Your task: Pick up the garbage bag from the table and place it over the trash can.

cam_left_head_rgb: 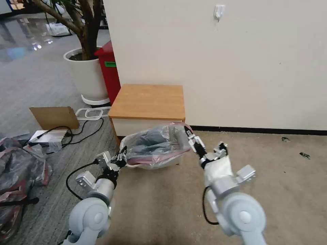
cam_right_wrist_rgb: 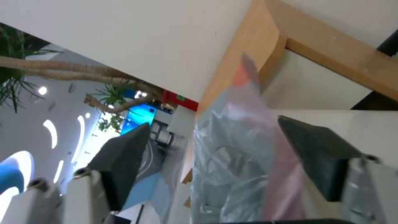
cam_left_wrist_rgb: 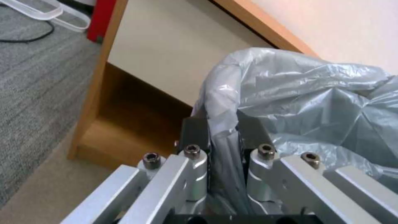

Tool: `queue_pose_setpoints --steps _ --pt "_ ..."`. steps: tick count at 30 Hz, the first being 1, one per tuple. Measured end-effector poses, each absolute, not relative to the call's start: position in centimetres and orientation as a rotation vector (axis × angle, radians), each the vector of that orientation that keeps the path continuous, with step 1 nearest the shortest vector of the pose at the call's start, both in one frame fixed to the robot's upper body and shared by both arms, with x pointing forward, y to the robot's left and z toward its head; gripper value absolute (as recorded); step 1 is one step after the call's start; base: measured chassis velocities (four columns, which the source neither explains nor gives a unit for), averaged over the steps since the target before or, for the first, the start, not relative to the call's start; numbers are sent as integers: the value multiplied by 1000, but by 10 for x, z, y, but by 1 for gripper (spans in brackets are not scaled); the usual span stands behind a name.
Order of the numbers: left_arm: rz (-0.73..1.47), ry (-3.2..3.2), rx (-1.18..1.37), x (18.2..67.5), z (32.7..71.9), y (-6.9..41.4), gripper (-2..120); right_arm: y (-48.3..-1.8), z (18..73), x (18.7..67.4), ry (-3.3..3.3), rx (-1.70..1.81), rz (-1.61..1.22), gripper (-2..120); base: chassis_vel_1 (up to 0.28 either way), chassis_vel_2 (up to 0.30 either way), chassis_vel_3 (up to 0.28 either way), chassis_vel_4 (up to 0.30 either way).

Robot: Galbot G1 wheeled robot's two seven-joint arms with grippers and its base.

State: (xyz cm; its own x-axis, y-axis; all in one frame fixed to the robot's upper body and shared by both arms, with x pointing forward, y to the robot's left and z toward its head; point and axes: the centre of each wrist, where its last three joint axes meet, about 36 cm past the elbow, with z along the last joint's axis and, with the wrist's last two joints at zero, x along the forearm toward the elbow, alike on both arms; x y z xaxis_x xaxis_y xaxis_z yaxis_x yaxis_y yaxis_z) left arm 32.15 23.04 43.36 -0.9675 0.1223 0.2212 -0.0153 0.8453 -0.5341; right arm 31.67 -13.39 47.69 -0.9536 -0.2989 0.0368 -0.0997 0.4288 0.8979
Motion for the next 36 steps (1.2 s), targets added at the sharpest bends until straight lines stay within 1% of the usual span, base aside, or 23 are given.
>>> queue_pose_setpoints --steps 2,3,6,7,8,9,10,11,15,16,17,19,20,22,28,32,36 --pt "808 -2777 -84 320 435 230 9 -131 476 317 -2483 347 -1561 72 0 0 0 0" --pt "808 -2777 -84 320 435 230 9 -131 476 317 -2483 347 -1561 72 0 0 0 0" --pt "813 -2772 -85 318 435 229 9 -132 476 319 -2486 337 -1567 57 0 0 0 0" --pt "813 -2772 -85 318 435 229 9 -132 476 319 -2486 337 -1567 57 0 0 0 0" --pt "816 -2770 -85 318 435 229 9 -133 476 319 -2489 334 -1568 52 0 0 0 0" --pt "817 -2770 -86 318 435 229 9 -133 476 320 -2490 332 -1568 50 0 0 0 0" --pt "821 -2769 -87 319 435 229 9 -135 476 321 -2493 329 -1569 42 0 0 0 0" --pt "821 -2769 -87 319 435 229 9 -135 476 321 -2493 329 -1569 42 0 0 0 0" --pt "841 -2760 -90 322 434 228 9 -138 474 322 -2497 319 -1565 22 0 0 0 0" --pt "841 -2760 -90 322 434 228 9 -138 474 322 -2497 319 -1565 22 0 0 0 0" --pt "847 -2757 -90 322 434 227 9 -139 474 322 -2498 316 -1563 17 0 0 0 0" --pt "853 -2750 -86 322 433 225 9 -141 473 322 -2499 308 -1562 11 0 0 0 0" --pt "853 -2750 -86 322 433 225 9 -141 473 322 -2499 308 -1562 11 0 0 0 0" --pt "861 -2744 -83 322 432 224 9 -145 472 323 -2503 293 -1556 0 0 0 0 0" --pt "905 -2727 -78 324 434 223 9 -151 469 319 -2495 273 -1543 0 0 0 0 0" --pt "990 -2674 -97 325 444 224 9 -159 461 312 -2498 241 -1486 0 0 0 0 0" --pt "1048 -2631 -118 322 451 226 9 -168 454 314 -2515 206 -1452 0 0 0 0 0"
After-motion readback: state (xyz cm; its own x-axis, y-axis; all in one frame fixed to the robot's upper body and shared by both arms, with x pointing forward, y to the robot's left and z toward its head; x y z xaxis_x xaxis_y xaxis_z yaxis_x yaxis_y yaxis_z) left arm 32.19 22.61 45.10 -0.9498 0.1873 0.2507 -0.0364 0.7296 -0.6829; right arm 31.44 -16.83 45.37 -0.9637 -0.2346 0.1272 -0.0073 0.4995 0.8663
